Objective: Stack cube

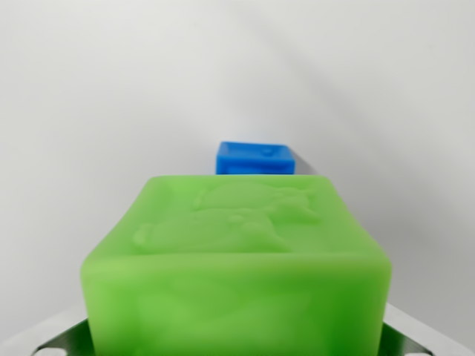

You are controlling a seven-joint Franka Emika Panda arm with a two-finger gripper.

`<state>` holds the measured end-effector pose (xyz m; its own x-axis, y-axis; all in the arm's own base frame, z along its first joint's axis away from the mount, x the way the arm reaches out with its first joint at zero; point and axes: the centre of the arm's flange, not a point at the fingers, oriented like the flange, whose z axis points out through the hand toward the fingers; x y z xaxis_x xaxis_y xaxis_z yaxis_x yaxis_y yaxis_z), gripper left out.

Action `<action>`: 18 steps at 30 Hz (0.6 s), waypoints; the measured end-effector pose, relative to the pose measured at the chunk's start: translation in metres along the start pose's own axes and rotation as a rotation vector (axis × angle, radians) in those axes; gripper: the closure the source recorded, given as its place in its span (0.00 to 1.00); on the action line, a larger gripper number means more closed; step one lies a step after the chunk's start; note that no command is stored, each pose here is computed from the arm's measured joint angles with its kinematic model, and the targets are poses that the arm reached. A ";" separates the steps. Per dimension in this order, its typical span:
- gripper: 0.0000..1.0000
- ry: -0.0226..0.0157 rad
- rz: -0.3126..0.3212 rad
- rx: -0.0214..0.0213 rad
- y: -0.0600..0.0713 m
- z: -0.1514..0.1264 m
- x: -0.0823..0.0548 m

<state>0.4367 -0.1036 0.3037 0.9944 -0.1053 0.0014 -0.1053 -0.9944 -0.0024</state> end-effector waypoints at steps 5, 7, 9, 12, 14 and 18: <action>1.00 0.0004 0.002 -0.0001 0.010 -0.003 -0.001; 1.00 -0.0001 0.003 -0.0001 0.013 -0.004 -0.002; 1.00 -0.0005 0.003 0.0001 0.017 -0.005 -0.002; 1.00 -0.0001 0.004 0.0002 0.021 -0.007 -0.003; 1.00 0.0002 0.005 -0.0001 0.023 -0.005 -0.003; 1.00 -0.0045 0.002 -0.0029 0.023 0.008 -0.003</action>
<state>0.4316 -0.1262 0.2958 0.9942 -0.1076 -0.0031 -0.1076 -0.9942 0.0005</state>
